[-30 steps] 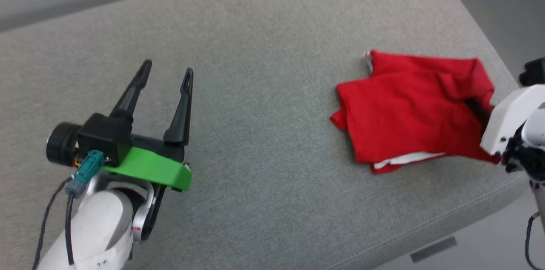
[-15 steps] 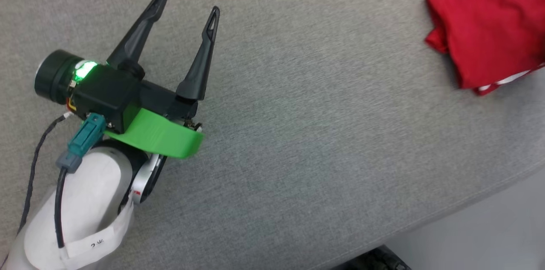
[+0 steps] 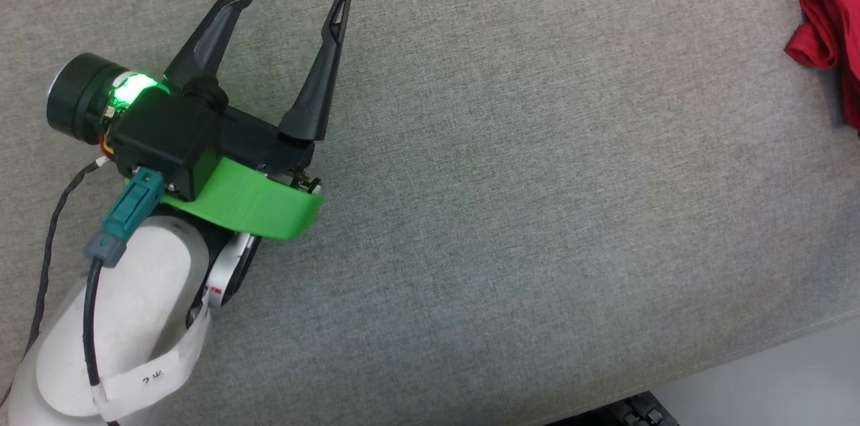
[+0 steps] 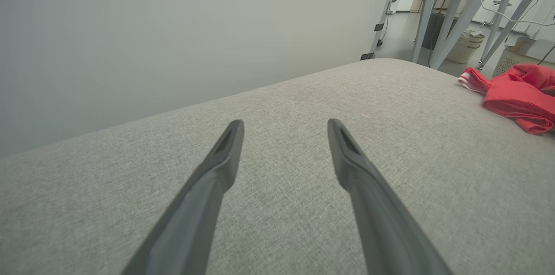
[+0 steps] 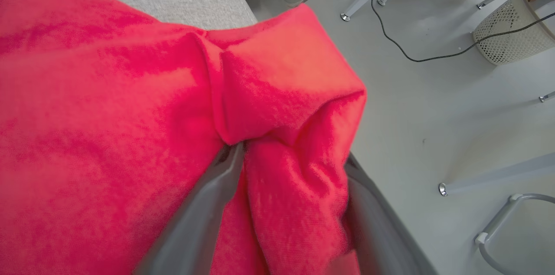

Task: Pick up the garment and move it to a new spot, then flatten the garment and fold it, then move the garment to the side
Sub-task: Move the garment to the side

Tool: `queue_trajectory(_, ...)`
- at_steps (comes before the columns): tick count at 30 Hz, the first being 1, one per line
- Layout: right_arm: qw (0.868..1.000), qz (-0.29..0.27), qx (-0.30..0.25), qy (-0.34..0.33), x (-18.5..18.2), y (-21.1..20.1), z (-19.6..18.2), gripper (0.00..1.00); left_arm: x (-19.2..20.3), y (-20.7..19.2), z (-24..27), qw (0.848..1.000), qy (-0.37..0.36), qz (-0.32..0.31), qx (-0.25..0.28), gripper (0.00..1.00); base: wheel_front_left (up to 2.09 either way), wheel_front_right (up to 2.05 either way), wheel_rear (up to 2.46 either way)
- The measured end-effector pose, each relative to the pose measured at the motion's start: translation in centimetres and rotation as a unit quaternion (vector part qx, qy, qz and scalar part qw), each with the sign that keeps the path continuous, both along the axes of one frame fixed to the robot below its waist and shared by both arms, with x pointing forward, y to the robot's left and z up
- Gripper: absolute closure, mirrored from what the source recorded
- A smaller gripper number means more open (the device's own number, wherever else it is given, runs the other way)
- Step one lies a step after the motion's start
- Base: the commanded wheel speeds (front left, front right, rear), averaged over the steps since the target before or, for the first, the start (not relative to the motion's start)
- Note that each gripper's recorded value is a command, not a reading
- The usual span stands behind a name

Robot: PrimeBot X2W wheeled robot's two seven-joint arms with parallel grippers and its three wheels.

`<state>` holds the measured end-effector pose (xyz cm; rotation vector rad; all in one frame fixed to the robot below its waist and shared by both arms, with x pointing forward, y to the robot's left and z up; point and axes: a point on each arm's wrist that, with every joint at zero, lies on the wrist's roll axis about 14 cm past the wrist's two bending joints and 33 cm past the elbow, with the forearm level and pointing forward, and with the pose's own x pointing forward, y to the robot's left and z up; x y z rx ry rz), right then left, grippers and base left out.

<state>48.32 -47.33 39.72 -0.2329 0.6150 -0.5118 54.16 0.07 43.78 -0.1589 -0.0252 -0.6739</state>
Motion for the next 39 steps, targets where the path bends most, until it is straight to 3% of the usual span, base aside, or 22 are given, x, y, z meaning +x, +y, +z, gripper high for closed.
queue_trajectory(10, 0.989, 0.034, -0.086, -0.117, 0.8, -0.2, 6.0, 0.00, -0.7, 0.5, 2.4, 1.000, -0.020, 0.019, -0.012, 0.00, 0.00, 0.00, 0.00)
queue_trajectory(16, 0.981, 0.057, -0.091, -0.164, -0.8, 1.6, 7.5, 0.00, -2.5, 1.8, 2.7, 0.999, 0.001, 0.047, -0.013, 0.00, 0.00, 0.00, 0.00)
queue_trajectory(30, 0.958, 0.157, 0.013, -0.240, -3.4, 13.2, 7.5, 0.00, -7.6, 6.6, 4.7, 0.991, 0.026, 0.134, -0.007, 0.00, 0.00, 0.00, 0.00)
queue_trajectory(39, 0.932, 0.225, 0.085, -0.273, -5.0, 21.9, 8.0, 0.00, -10.3, 10.2, 6.6, 0.981, 0.014, 0.191, -0.004, 0.00, 0.00, 0.00, 0.00)
